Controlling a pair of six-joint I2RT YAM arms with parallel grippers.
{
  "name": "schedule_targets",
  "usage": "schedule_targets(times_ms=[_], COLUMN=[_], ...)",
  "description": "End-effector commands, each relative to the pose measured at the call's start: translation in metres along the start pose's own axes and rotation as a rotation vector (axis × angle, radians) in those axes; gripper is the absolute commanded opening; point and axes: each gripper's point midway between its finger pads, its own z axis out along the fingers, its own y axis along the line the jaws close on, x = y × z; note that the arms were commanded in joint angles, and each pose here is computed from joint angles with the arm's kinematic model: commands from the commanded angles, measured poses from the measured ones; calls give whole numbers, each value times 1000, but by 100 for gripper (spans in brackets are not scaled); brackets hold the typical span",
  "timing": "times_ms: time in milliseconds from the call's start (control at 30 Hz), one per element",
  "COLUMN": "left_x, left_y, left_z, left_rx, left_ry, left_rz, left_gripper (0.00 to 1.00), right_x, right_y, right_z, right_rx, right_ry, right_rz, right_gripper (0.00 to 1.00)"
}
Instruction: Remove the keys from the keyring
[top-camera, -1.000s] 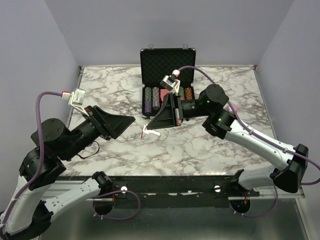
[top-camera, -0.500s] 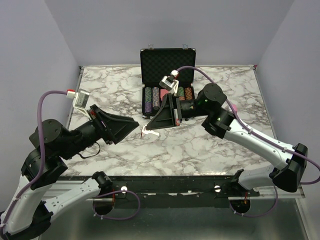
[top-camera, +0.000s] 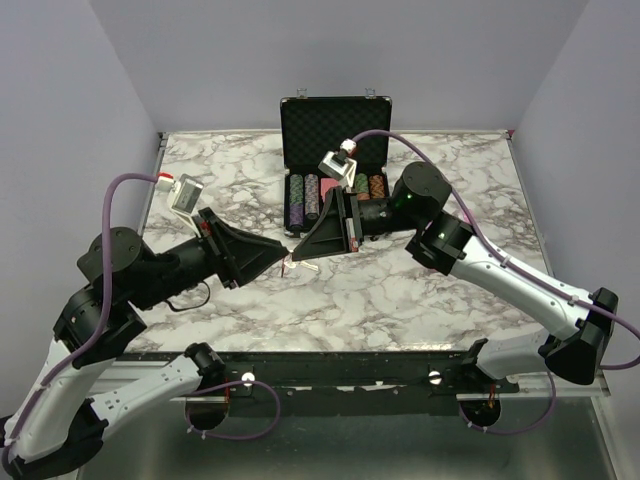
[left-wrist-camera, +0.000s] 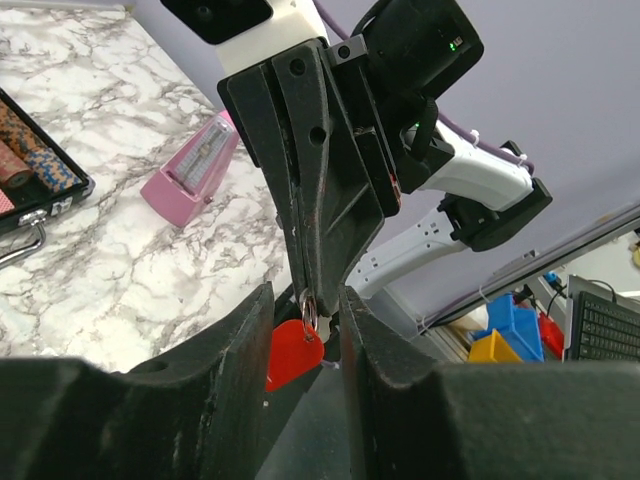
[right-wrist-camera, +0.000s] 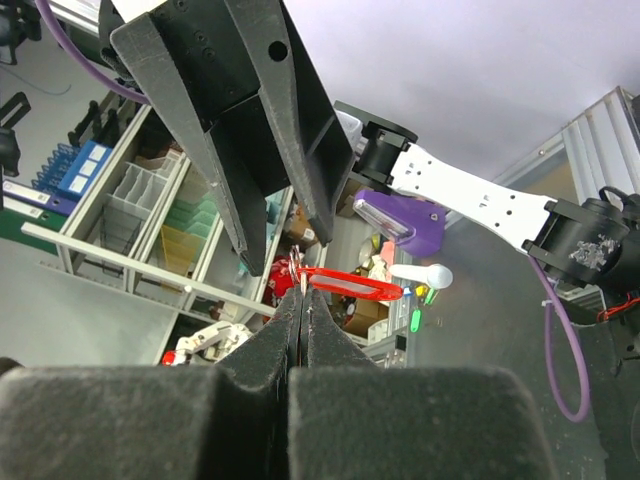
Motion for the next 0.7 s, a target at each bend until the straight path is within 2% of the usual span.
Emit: schedule_targets(times_ms=[0, 333, 667], left_x=[3, 6, 14], left_y=[-4, -1, 3], left_z=[2, 6, 10], left_rx=[29, 23, 13], left_ry=[20, 39, 77], left_rz=[16, 13, 14], left_gripper=[37, 27, 26], right_x=[-1, 0, 0], right_y=[7, 6, 11], right_z=[0, -1, -1], right_rx=[6, 16, 11], right_ry=[6, 10, 12], right_rz=[-33, -37, -49], right_gripper=[1, 1, 1])
